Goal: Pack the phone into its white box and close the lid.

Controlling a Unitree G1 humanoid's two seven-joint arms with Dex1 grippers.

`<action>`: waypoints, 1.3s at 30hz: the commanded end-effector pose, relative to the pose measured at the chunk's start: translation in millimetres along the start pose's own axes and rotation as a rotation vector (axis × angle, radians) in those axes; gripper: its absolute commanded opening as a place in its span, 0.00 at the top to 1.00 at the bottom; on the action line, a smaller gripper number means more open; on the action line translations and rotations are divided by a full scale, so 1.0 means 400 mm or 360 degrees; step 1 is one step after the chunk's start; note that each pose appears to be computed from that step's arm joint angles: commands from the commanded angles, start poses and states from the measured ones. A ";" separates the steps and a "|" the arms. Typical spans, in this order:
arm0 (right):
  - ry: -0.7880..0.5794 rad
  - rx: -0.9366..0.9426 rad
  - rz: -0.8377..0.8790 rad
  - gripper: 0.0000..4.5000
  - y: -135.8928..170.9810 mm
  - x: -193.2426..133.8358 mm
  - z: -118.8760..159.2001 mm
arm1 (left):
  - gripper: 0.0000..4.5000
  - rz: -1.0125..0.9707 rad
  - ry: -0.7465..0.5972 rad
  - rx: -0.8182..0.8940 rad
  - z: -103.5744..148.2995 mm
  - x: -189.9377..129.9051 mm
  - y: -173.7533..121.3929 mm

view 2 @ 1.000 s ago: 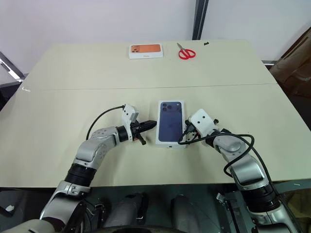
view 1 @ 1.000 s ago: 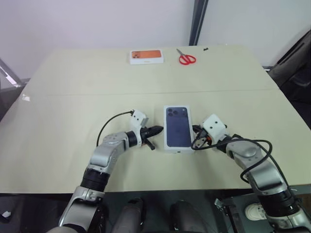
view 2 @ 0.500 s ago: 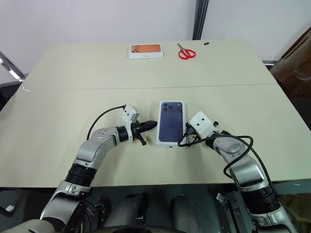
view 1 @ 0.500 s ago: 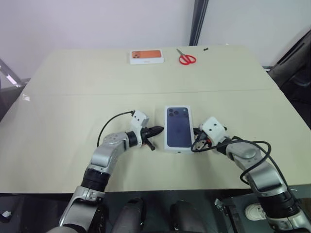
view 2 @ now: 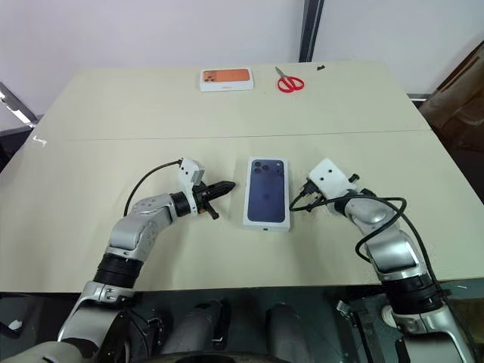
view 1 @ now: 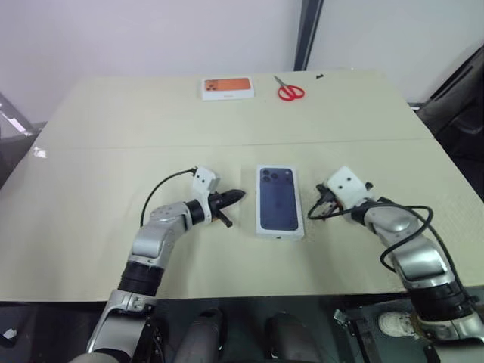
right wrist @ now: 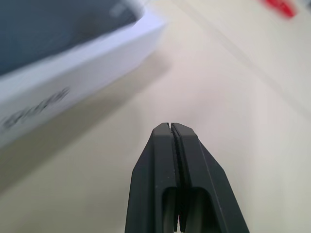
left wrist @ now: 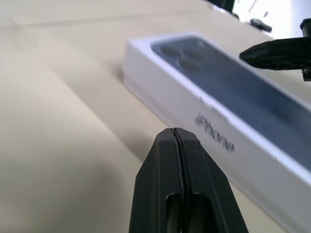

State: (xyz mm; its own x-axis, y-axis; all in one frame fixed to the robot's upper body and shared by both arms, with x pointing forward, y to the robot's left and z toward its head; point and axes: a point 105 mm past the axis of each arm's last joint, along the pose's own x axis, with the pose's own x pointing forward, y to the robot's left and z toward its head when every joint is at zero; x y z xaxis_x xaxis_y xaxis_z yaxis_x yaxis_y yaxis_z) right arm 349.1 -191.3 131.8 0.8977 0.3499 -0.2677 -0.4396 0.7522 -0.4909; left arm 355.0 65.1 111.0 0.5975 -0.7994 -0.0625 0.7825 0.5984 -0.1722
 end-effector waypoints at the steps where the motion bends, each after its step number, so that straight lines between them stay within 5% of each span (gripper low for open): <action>1: -0.0254 0.0004 0.0040 0.99 0.006 0.004 0.100 | 1.00 -0.0102 -0.0200 0.0022 0.107 0.047 -0.034; 6: -0.0246 -0.0021 0.0197 0.99 0.076 0.013 0.089 | 1.00 -0.0128 -0.0143 0.0124 0.093 0.100 -0.055; 11: -0.0022 -0.0231 0.0552 0.99 0.205 -0.015 -0.008 | 1.00 -0.0066 0.0296 0.0306 -0.068 0.106 -0.032; 18: -0.0060 -0.0070 0.0548 0.99 0.202 -0.017 0.015 | 1.00 -0.0138 0.0215 0.0130 -0.046 0.089 -0.035; 22: -0.0158 0.0126 0.0512 0.70 0.166 -0.016 0.051 | 0.71 -0.0178 0.0086 0.0136 0.003 0.074 -0.036; 28: -0.0310 0.0183 0.0471 0.01 0.106 -0.028 0.101 | 0.01 -0.0170 -0.0020 0.0273 0.098 -0.016 0.013; 33: -0.0320 0.0262 0.0510 0.01 0.085 -0.054 0.091 | 0.01 -0.0014 -0.0086 0.0226 0.139 -0.131 0.078; 39: -0.0305 0.0292 0.0592 0.01 0.097 -0.095 0.060 | 0.01 0.0129 0.0058 0.0288 0.078 -0.267 0.104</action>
State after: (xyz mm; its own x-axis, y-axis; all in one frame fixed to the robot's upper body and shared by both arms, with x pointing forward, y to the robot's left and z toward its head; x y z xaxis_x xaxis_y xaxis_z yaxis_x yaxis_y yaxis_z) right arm 305.5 -165.3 130.0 0.6912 0.6701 -0.2705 -0.7211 0.6641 -0.1976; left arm 334.2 171.1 123.9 0.6527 -0.7425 -0.1506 0.7473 0.6637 -0.0333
